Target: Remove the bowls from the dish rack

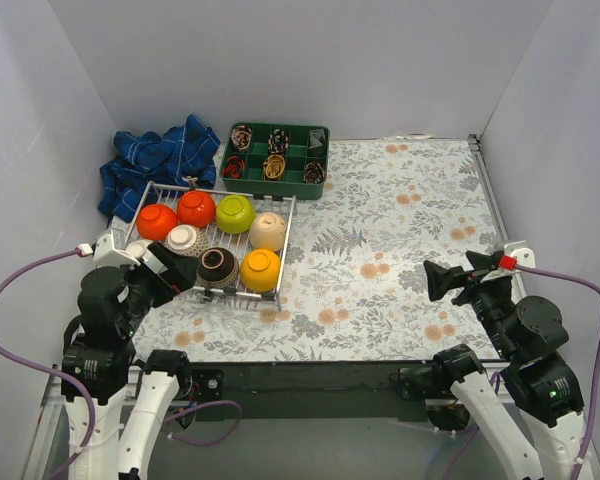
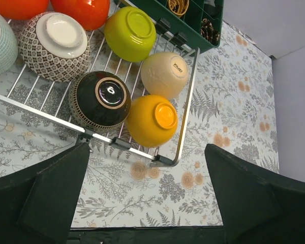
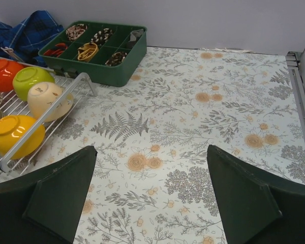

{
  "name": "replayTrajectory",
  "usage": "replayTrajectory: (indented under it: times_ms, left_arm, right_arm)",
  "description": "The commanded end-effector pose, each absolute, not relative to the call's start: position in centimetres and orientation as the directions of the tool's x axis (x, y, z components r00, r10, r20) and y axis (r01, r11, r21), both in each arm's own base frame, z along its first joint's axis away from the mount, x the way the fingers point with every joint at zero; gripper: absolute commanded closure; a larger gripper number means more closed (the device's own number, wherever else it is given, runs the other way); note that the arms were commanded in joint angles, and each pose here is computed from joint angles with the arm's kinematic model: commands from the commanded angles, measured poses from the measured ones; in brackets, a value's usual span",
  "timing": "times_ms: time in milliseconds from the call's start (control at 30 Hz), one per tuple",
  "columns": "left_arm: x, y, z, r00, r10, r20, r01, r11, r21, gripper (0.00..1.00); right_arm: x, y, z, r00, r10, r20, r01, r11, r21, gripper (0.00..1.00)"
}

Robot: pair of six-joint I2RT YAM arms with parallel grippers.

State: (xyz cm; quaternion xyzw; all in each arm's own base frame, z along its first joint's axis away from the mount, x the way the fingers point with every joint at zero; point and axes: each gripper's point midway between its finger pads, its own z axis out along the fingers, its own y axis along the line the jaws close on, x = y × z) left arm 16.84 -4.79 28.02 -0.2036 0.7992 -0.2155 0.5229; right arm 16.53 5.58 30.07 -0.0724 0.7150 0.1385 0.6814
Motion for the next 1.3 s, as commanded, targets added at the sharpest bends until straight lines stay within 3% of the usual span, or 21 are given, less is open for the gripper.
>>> replayTrajectory:
  times_ms: [0,267,400,600,867,1267]
  left_arm:
    - [17.2,-4.2,28.2,-0.378,-0.563,-0.735,-0.155,0.821,-0.549,0.02]
    - [19.3,-2.8,27.2,-0.415,-0.557,-0.72,-0.279,0.831,-0.481,0.02]
    - [21.5,-3.8,25.3,-0.507,-0.555,-0.659,-0.305,0.831,-0.465,0.02]
    - [24.8,-3.3,23.4,-0.574,-0.5,-0.649,-0.332,0.866,-0.374,0.02]
    - [29.8,-1.8,21.3,-0.603,-0.456,-0.655,-0.395,0.883,-0.252,0.02]
    - [29.4,-2.7,17.9,-0.684,-0.42,-0.597,-0.364,0.905,-0.219,0.02]
  right_arm:
    - [16.6,6.6,30.7,-0.076,0.123,-0.989,-0.327,0.934,0.141,0.01]
    - [17.1,9.1,28.7,-0.18,0.099,-0.979,-0.418,0.893,0.167,0.02]
    - [16.9,11.3,27.5,-0.261,0.063,-0.963,-0.51,0.839,0.193,0.01]
    - [16.3,12.7,25.4,-0.346,0.028,-0.938,-0.56,0.796,0.23,0.01]
    - [16.8,12.6,23.6,-0.426,-0.034,-0.904,-0.538,0.813,0.223,0.02]
    - [17.5,13.6,21.3,-0.52,-0.093,-0.849,-0.545,0.802,0.246,0.02]
